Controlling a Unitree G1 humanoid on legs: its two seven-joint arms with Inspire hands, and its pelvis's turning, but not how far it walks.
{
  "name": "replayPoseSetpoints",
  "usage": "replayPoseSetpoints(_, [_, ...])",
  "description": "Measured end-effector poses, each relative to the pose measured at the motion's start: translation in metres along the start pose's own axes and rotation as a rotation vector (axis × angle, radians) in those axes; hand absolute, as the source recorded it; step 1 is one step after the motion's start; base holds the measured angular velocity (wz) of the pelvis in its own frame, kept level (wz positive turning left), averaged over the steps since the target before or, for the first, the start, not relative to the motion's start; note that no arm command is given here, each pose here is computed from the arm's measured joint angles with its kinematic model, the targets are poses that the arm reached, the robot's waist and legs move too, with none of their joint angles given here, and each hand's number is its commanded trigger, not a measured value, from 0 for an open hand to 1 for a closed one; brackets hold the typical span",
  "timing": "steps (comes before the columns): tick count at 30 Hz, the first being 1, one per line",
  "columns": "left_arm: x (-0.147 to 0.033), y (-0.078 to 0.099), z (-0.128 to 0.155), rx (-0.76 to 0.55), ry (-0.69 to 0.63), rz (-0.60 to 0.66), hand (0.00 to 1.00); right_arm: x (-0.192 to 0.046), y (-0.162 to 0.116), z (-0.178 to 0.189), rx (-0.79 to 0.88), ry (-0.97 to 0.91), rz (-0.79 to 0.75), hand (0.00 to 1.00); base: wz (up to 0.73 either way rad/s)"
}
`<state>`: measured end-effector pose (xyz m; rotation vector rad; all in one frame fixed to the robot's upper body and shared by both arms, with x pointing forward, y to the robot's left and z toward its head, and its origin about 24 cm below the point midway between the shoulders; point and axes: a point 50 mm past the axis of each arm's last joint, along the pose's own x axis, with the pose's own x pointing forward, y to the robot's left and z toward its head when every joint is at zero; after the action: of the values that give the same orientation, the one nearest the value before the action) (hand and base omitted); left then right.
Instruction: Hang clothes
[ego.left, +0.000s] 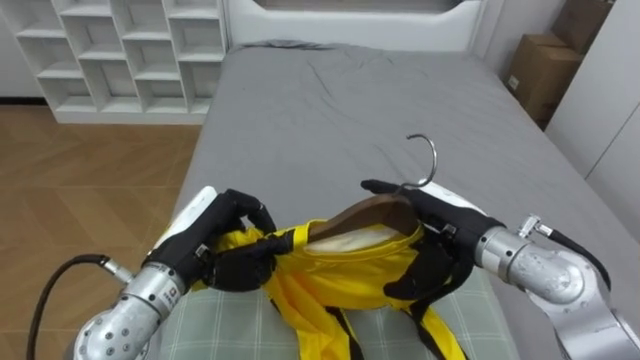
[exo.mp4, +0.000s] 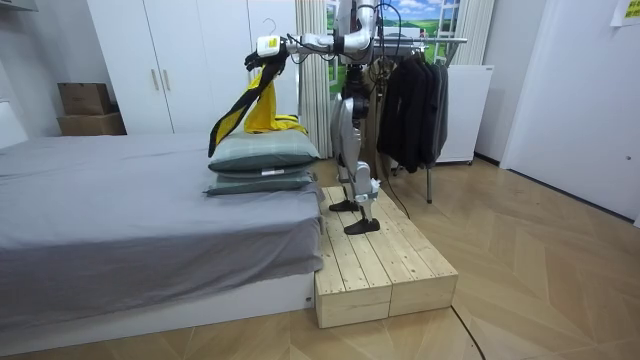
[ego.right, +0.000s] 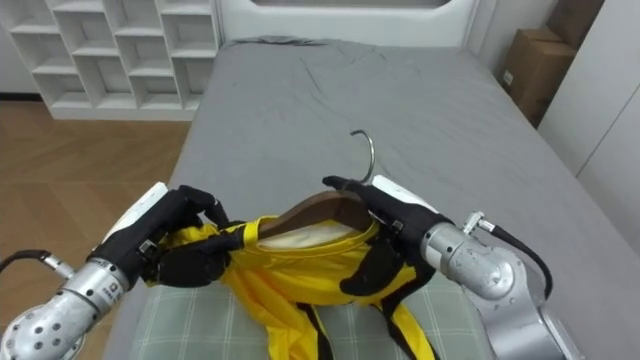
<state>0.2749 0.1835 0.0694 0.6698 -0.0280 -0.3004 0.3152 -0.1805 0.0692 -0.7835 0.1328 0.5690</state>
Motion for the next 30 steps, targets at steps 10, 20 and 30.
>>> replayPoseSetpoints(10, [0.003, 0.007, 0.004, 0.032, -0.014, 0.005, 1.0, 0.005, 0.003, -0.017, 0.019, 0.072, -0.02, 0.0, 0.06])
replayPoseSetpoints(20, [0.005, 0.011, 0.006, 0.045, -0.022, 0.01, 1.0, 0.008, 0.003, -0.022, 0.022, 0.087, -0.032, 0.0, 0.0])
replayPoseSetpoints(30, [0.005, 0.011, 0.006, 0.046, -0.022, 0.01, 1.0, 0.007, 0.003, -0.023, 0.019, 0.092, -0.032, 1.0, 0.0])
